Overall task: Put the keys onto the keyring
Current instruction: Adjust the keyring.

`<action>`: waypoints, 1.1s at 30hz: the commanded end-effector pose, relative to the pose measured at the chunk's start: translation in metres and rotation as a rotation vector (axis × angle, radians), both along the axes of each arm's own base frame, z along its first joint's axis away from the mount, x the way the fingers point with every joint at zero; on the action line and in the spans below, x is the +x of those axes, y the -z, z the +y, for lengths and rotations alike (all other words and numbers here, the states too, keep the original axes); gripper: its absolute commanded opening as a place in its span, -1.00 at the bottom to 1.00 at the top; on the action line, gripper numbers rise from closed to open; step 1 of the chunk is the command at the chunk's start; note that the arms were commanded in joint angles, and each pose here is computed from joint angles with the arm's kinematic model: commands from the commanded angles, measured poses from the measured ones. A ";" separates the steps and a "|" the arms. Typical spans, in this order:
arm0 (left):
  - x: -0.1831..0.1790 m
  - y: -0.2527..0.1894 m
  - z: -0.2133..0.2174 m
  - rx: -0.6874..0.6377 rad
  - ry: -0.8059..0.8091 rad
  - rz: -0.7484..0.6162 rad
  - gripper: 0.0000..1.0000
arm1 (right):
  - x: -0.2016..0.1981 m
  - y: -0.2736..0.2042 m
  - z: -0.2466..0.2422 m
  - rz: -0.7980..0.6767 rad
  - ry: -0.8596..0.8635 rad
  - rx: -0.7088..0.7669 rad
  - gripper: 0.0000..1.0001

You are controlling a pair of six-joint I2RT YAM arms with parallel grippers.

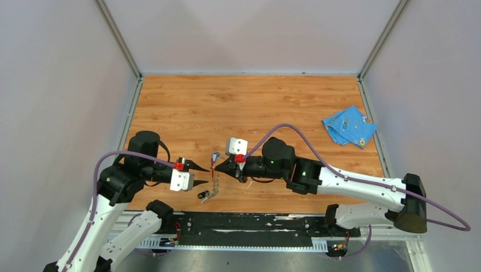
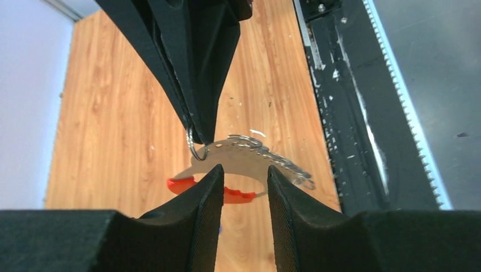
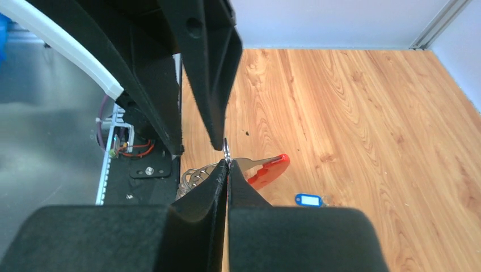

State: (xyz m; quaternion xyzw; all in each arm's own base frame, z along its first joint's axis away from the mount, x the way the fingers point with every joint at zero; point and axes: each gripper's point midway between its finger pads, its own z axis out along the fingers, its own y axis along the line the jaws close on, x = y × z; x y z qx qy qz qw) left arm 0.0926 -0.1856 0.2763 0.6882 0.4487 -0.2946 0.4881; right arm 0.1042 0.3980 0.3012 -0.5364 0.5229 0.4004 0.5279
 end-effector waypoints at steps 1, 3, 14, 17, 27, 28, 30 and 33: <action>-0.004 -0.003 -0.002 -0.045 -0.057 0.100 -0.26 | -0.003 -0.035 0.001 0.046 -0.029 0.177 -0.99; -0.004 -0.010 -0.005 -0.072 -0.057 0.119 -0.27 | -0.006 -0.033 0.003 0.058 -0.048 0.177 -0.99; 0.014 -0.013 -0.001 -0.077 -0.177 0.118 -0.31 | -0.014 -0.029 0.003 0.080 -0.094 0.177 -0.99; 0.016 -0.017 0.001 -0.082 -0.208 0.125 -0.29 | -0.015 -0.026 0.001 0.080 -0.092 0.168 -0.99; 0.000 -0.022 -0.009 -0.113 -0.112 0.224 -0.40 | -0.011 -0.032 0.000 0.069 -0.073 0.187 -0.99; 0.000 -0.022 -0.009 -0.111 -0.114 0.220 -0.43 | -0.011 -0.032 0.000 0.070 -0.071 0.189 -0.99; 0.001 -0.021 -0.009 -0.110 -0.117 0.217 -0.52 | -0.010 -0.031 0.000 0.070 -0.070 0.188 -0.99; 0.002 -0.024 -0.009 -0.112 -0.120 0.209 -0.63 | -0.011 -0.030 0.000 0.072 -0.071 0.185 -0.99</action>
